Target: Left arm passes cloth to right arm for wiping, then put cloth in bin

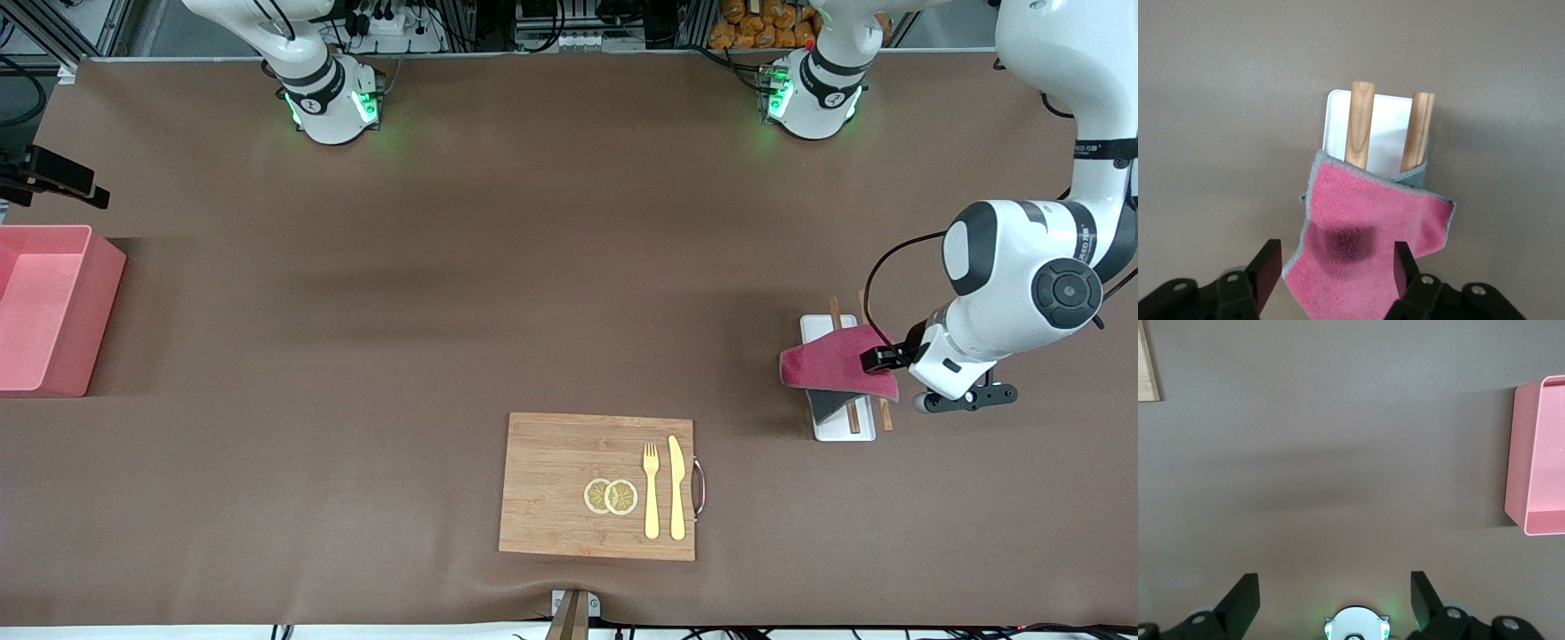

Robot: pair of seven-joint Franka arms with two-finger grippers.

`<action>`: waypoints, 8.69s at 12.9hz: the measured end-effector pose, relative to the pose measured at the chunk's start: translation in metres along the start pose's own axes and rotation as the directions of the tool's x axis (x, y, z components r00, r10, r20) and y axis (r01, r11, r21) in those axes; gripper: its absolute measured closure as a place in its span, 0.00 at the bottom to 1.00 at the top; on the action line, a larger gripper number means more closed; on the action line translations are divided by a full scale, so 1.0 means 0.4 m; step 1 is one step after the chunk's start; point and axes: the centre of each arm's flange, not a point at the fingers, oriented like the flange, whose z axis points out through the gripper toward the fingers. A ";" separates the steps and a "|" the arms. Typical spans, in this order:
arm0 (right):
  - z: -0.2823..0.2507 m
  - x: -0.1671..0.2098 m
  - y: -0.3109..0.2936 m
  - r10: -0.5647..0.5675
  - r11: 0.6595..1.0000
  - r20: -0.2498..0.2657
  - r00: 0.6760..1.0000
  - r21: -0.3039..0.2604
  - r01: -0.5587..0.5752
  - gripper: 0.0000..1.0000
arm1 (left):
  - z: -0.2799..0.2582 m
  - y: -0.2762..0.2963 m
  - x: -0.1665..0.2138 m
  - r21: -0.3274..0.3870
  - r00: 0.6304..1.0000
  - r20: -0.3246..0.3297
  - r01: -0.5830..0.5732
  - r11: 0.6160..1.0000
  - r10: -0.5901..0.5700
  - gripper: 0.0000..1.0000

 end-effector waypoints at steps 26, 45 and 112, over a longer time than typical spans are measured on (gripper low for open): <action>0.432 0.277 -0.007 0.012 0.999 0.226 0.974 0.029 -0.019 0.00 | 0.031 0.019 0.006 -0.003 0.999 0.001 -0.041 0.999 0.041 0.81; 0.460 0.273 -0.123 0.305 0.933 0.304 0.902 0.095 -0.347 0.00 | -0.184 0.341 -0.041 -0.133 0.986 -0.094 -0.151 0.979 0.139 0.96; 0.814 0.474 0.453 0.005 0.898 -0.065 0.998 -0.438 -0.033 0.98 | -0.802 0.221 -0.200 -0.150 0.988 0.051 0.150 0.977 -0.144 0.00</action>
